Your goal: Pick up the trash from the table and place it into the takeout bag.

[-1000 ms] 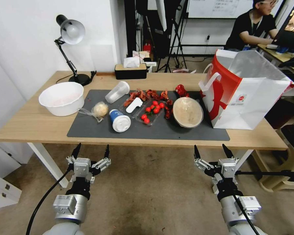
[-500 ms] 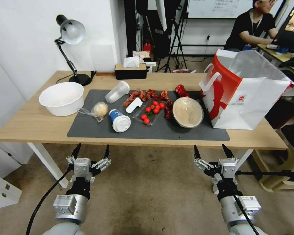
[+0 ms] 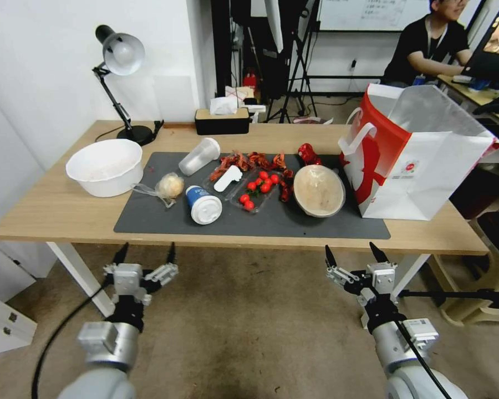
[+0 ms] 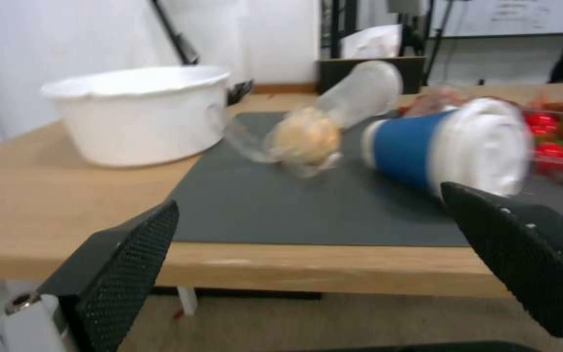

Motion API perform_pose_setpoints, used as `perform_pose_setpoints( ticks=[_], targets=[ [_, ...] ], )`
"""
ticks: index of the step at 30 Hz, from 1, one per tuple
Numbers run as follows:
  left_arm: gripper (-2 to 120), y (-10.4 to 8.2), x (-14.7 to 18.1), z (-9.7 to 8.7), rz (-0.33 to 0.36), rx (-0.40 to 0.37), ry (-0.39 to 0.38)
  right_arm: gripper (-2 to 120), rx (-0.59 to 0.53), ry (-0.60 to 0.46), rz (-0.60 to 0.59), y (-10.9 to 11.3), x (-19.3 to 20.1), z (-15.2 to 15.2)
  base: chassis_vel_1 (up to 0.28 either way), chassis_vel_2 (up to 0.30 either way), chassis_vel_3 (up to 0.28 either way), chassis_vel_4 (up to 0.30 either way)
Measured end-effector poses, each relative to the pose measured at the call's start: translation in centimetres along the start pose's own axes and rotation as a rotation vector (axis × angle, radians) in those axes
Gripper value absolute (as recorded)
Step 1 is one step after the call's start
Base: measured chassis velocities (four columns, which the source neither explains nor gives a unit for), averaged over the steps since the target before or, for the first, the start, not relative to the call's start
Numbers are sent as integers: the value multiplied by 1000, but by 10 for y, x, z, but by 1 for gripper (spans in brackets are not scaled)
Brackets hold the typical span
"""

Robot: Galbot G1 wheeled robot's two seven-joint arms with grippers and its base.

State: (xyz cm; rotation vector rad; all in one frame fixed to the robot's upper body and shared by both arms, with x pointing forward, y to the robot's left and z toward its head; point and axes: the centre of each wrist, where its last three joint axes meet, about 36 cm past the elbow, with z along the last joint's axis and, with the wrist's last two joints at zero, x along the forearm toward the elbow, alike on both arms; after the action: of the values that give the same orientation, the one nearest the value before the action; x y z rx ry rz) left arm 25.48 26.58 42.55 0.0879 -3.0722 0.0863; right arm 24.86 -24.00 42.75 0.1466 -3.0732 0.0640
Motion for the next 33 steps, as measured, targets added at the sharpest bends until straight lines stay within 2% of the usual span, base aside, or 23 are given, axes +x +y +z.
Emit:
perform_pose_setpoints(
  ticks=[3,6,15,24,27,30,31,33],
  targets=[
    [100,12,-6,1,-15,54,-3,100,2,-4,-2,0,1,-2,0,0,0,0],
    [100,13,-5,2,-8,63,-11,100,5,-8,-2,0,1,-3,0,0,0,0],
    [100,13,-1,13,56,71,-46,100,12,-12,-16,-1,2,-3,0,0,0,0],
    [100,15,0,16,74,69,-56,100,-3,-26,-21,-1,1,-1,0,0,0,0],
    [100,16,0,18,77,71,-61,100,-58,-36,-21,-4,-1,-1,0,0,0,0],
    [100,16,1,18,86,69,-65,100,-246,-44,-32,-7,-9,-4,0,0,0,0],
    [100,16,1,18,86,69,-65,100,-246,-44,-32,-7,-9,-4,0,0,0,0],
    [100,17,1,18,90,67,-67,100,-397,-39,-28,-8,-16,-9,0,0,0,0]
  ],
)
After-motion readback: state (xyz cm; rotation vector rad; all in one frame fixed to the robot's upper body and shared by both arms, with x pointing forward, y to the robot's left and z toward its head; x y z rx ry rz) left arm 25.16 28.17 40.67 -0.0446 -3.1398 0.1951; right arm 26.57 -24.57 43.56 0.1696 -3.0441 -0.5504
